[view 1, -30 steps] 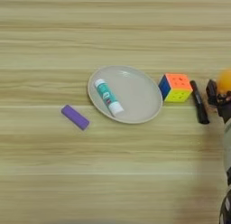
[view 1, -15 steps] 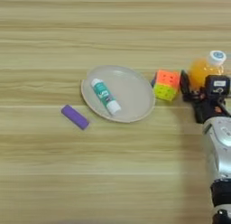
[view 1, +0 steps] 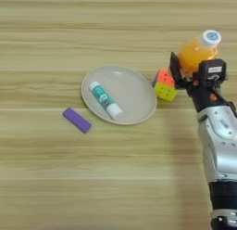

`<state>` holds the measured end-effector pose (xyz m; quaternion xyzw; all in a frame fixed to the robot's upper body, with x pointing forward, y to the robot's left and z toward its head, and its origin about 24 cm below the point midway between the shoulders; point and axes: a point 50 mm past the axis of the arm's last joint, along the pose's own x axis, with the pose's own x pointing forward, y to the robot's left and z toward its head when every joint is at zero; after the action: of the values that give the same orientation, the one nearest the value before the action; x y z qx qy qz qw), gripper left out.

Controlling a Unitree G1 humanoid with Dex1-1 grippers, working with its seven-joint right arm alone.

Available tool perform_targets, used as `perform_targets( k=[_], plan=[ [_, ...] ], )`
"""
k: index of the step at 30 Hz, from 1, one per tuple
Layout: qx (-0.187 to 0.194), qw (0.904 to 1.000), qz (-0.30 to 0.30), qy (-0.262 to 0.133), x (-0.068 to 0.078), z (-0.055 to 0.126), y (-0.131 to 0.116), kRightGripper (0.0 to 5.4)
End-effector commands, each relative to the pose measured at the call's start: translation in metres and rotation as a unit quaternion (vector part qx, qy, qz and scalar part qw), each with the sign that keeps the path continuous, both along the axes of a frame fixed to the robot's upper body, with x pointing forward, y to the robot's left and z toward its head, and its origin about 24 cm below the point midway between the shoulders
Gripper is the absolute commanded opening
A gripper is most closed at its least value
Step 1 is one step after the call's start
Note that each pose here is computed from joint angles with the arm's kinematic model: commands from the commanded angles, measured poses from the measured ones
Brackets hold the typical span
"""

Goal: Move the objects on the table

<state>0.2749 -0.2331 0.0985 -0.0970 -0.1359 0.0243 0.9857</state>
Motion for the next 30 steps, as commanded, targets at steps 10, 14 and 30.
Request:
perform_targets(
  k=[10,14,30],
  plan=[
    [0.014,0.9944,0.105,-0.010,0.012,0.006,0.049,3.44],
    [0.009,0.9932,0.115,0.018,0.015,-0.006,0.056,3.44],
    [0.009,0.9915,0.110,0.068,0.024,-0.026,0.055,3.44]
  ],
)
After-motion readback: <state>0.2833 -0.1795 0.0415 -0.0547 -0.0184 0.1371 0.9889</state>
